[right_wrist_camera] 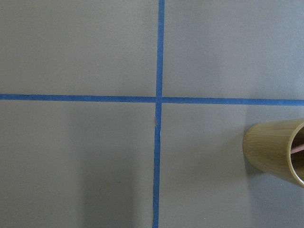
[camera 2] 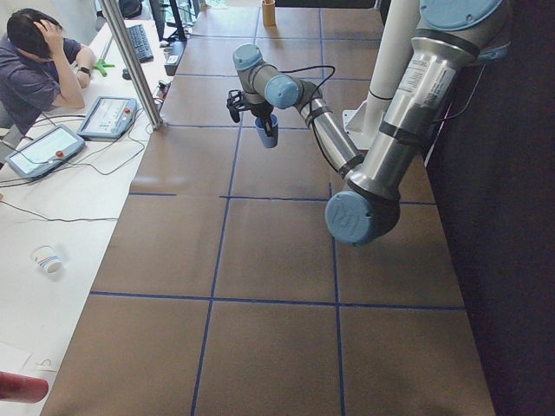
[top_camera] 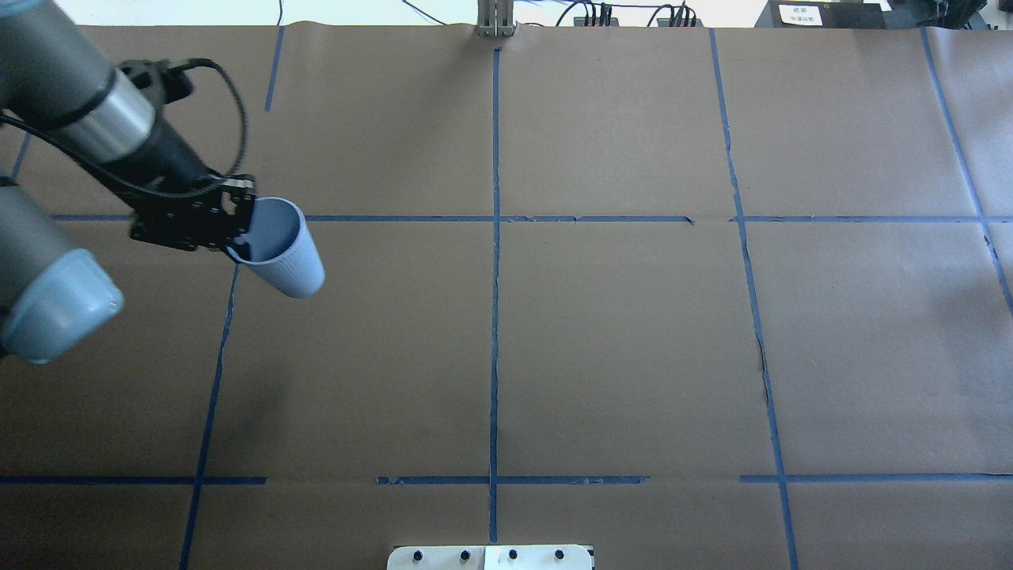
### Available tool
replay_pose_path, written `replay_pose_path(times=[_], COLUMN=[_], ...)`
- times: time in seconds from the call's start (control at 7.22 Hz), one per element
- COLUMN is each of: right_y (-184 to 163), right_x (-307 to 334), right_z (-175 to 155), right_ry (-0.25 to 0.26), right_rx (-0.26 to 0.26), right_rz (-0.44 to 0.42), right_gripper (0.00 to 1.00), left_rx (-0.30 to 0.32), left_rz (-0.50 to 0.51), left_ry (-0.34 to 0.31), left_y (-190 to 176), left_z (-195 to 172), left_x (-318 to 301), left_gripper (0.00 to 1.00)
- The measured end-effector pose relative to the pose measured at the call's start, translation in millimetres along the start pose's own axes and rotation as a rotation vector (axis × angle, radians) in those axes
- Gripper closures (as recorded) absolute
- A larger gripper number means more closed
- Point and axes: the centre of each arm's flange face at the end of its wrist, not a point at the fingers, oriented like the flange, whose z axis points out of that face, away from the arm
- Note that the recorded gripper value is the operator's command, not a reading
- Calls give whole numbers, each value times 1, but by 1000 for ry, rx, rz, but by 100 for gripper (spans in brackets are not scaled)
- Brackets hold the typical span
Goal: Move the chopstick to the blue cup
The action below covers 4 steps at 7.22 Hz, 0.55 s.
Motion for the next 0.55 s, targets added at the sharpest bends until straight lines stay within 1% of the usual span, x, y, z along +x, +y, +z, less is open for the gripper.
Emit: replay_pose_path(times=[0.14, 0.28, 0.55], right_y=[0, 1, 1], right_x=[4, 10, 21], right_z=[4, 10, 21], right_ry=[-1, -1, -2], right_rx=[7, 13, 15], right_rz=[-8, -14, -15], right_gripper=[0, 0, 0], left_rx=[1, 13, 60], left_rz=[8, 26, 51], left_ry=[-1, -4, 18], left_y=[22, 37, 46], left_z=[16, 40, 95], left_x=[49, 85, 122], left_gripper=[100, 100, 100])
